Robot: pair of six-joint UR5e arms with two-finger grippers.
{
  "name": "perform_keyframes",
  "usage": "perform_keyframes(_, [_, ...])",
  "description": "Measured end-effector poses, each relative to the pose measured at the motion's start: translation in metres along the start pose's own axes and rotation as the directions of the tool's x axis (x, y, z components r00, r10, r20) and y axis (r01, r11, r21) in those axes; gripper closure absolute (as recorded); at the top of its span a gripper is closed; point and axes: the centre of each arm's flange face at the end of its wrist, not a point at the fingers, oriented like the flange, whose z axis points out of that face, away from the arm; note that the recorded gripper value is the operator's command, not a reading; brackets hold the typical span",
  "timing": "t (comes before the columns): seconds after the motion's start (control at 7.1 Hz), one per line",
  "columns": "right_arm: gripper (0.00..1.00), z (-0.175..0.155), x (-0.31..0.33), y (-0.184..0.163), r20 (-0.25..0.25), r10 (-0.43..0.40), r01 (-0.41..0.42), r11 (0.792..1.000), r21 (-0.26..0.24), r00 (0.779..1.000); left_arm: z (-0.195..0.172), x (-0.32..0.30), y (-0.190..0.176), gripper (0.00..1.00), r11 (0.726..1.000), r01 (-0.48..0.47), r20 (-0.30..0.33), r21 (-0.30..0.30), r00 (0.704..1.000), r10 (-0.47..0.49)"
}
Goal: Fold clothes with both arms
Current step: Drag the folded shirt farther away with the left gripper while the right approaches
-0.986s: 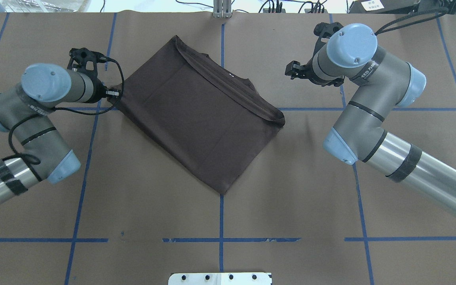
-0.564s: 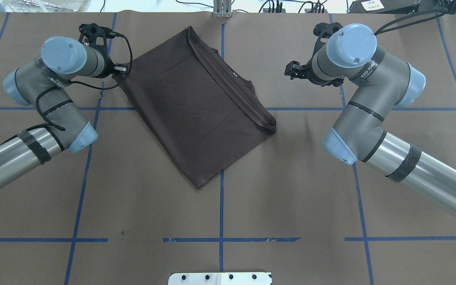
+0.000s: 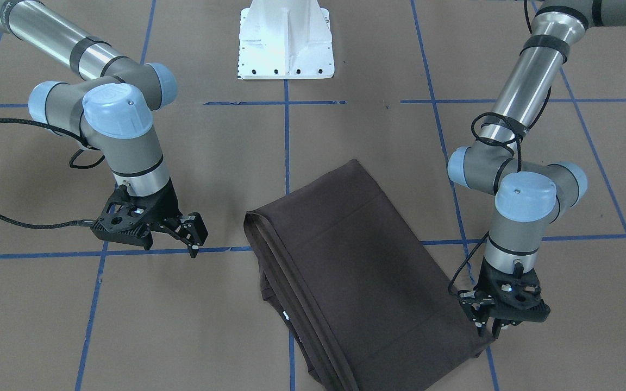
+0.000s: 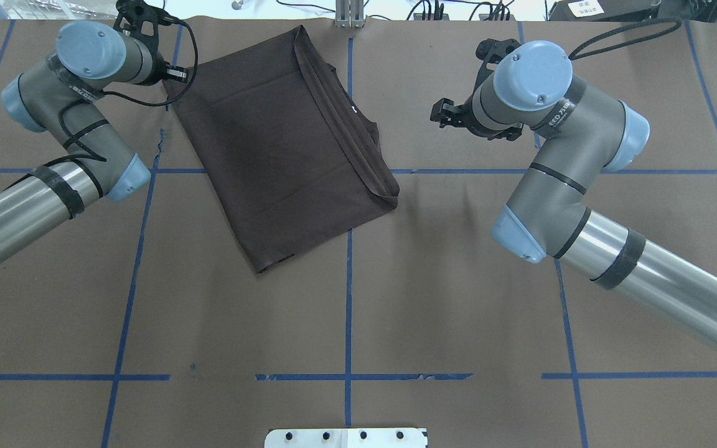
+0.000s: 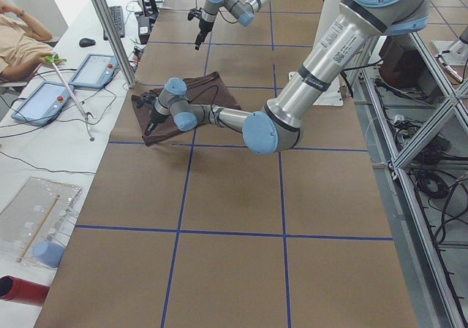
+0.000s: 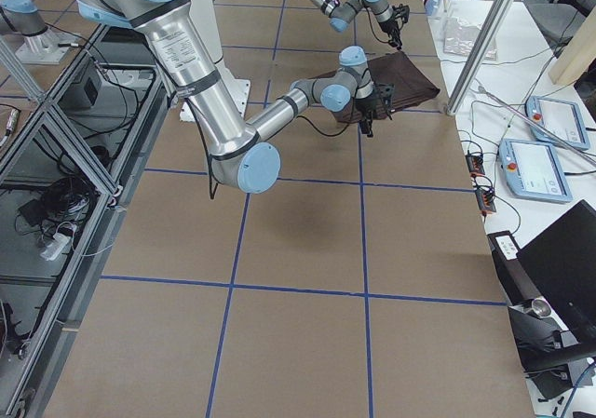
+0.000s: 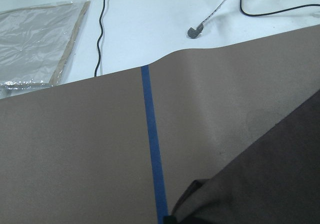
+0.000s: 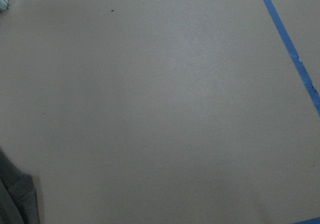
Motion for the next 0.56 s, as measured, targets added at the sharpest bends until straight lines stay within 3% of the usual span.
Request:
perform_keyframes(0.14, [0.33, -0.001, -0.028, 0.005, 0.017, 0.040, -0.040, 0.999, 0.012, 0.999, -0.018, 0.001, 0.004, 0.00, 1.000, -0.018, -0.072, -0.015, 0.997, 0.017])
perform_keyframes(0.28, [0.35, 0.005, -0.060, 0.010, 0.037, 0.074, -0.075, 0.997, 0.029, 0.997, -0.033, 0.002, 0.010, 0.00, 0.999, -0.025, -0.123, -0.023, 0.992, 0.022])
perform_keyframes(0.56, [0.47, 0.030, -0.123, 0.026, 0.073, 0.092, -0.096, 0.994, 0.053, 0.993, -0.045, 0.005, 0.017, 0.00, 1.000, -0.018, -0.161, -0.025, 0.987, 0.014])
